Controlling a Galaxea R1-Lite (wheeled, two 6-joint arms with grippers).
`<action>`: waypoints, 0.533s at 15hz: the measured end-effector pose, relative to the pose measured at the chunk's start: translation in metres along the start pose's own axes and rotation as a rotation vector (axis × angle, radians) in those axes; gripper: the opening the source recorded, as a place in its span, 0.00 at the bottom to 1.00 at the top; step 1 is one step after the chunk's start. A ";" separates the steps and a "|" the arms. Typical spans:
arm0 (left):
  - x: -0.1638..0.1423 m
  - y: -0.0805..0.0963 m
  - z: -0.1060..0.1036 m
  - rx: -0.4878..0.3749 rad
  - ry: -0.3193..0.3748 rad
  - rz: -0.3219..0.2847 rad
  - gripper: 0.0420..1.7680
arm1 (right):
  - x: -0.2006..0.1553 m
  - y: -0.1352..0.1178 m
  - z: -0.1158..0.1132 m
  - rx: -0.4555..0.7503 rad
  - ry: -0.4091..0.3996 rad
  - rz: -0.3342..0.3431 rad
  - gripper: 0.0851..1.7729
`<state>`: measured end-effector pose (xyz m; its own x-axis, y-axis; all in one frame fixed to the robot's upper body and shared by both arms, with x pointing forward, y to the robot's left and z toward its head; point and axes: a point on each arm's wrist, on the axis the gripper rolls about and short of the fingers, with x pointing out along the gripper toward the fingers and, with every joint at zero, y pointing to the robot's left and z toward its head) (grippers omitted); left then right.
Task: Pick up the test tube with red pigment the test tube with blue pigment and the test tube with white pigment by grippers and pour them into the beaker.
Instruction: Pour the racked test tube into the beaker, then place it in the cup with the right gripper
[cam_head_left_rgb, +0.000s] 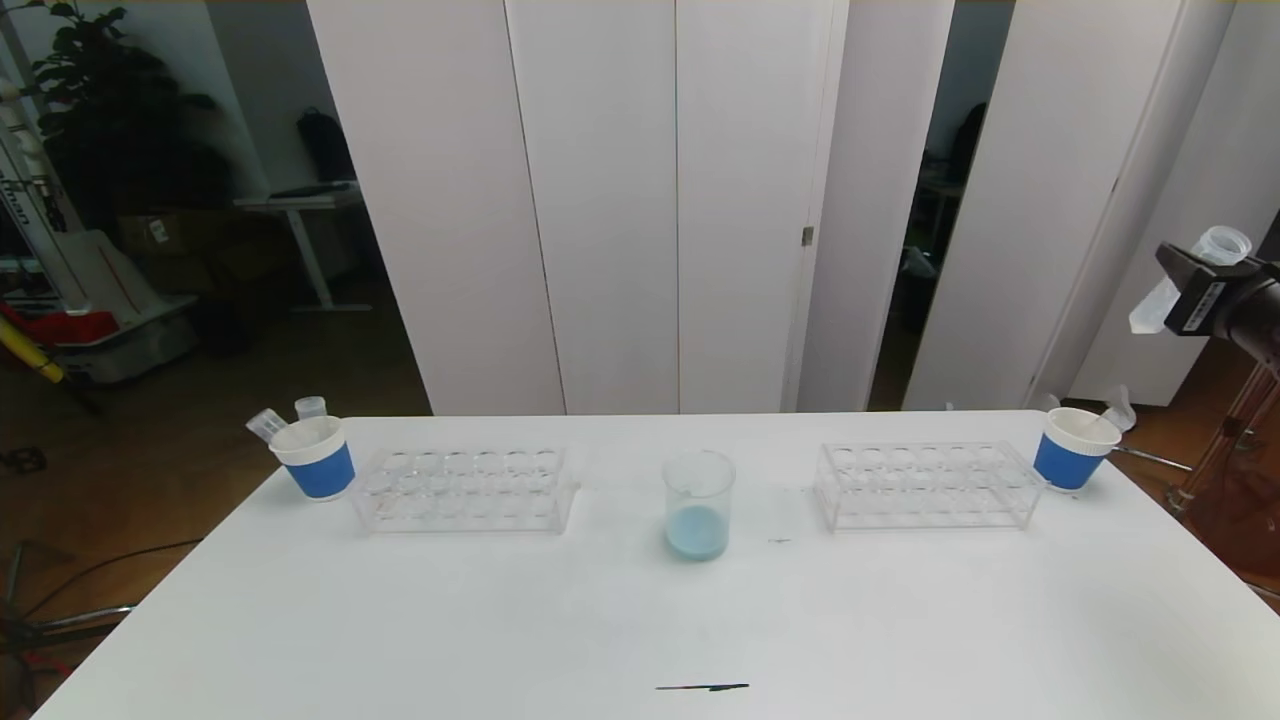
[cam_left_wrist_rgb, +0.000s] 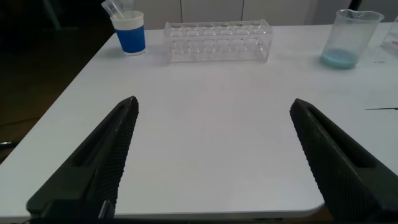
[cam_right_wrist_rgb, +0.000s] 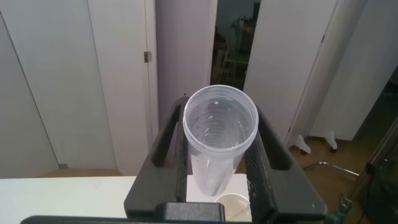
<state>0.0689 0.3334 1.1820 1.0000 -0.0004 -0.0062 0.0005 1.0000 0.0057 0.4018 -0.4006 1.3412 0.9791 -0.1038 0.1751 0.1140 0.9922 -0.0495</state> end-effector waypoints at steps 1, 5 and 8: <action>0.000 0.000 0.000 0.000 0.000 -0.001 0.99 | 0.008 -0.010 -0.002 -0.003 -0.003 -0.022 0.31; 0.000 0.000 0.000 0.000 0.000 0.000 0.99 | 0.044 -0.033 -0.025 0.057 0.011 -0.067 0.31; 0.000 0.000 0.000 0.000 0.000 -0.001 0.99 | 0.068 -0.039 -0.056 0.071 0.059 -0.073 0.31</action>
<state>0.0689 0.3334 1.1820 1.0000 -0.0013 -0.0060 0.0013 1.0000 0.0062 0.4731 -0.4498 1.2995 0.9770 -0.1778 0.1172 0.1753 0.9840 0.0317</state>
